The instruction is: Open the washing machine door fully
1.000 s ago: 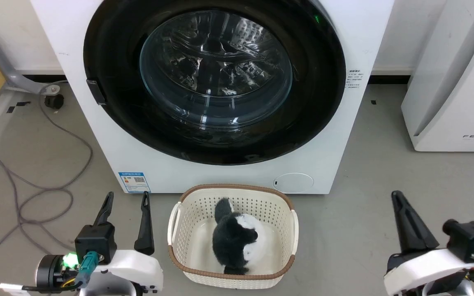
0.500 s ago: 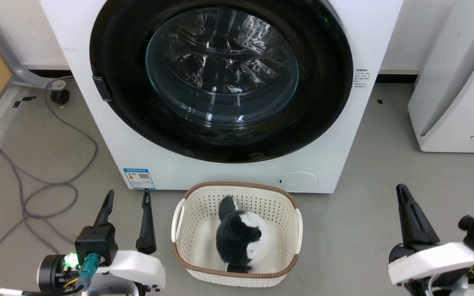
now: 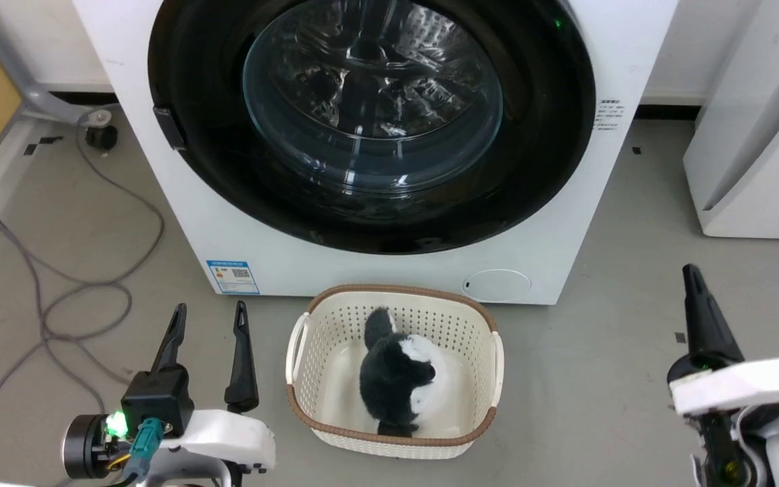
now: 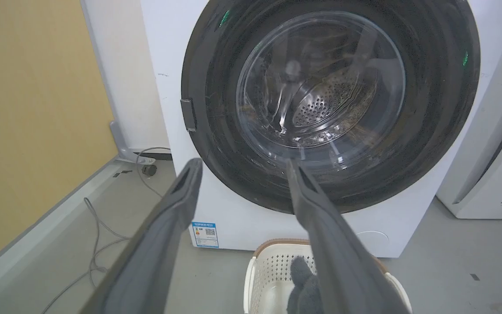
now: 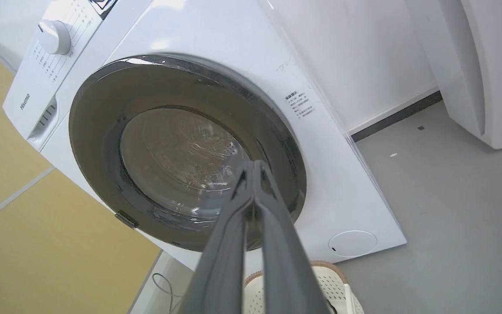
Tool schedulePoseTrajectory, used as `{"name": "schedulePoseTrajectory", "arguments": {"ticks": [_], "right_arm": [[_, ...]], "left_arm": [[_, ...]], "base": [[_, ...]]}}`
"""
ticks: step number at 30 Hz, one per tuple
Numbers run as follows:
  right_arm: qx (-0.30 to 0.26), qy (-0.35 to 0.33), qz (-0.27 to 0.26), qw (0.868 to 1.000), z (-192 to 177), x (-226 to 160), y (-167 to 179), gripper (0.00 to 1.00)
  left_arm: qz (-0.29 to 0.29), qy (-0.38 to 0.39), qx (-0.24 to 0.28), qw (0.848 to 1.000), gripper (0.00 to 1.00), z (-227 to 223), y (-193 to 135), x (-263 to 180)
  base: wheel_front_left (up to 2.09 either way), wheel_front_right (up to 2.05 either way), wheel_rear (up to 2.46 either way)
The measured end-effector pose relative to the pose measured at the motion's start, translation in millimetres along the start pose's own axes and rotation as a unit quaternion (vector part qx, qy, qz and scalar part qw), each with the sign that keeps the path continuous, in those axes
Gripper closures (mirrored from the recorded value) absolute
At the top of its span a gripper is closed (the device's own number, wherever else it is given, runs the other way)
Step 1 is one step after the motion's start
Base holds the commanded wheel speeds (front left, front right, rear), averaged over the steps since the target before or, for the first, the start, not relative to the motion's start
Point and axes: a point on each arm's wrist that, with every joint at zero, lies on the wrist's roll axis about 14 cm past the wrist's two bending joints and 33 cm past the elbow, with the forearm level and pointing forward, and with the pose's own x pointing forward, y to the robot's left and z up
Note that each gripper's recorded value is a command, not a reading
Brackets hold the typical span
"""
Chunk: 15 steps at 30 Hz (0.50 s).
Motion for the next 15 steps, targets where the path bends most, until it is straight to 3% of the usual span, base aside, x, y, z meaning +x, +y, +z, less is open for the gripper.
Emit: {"name": "schedulePoseTrajectory", "arguments": {"ticks": [15], "right_arm": [[0.09,0.013,-0.023,0.996,1.3,57.2,-19.6,1.0]], "left_arm": [[0.01,-0.009,-0.002,1.0,0.0,-1.2,1.3,10.6]], "base": [[0.0,0.0,0.0]]}}
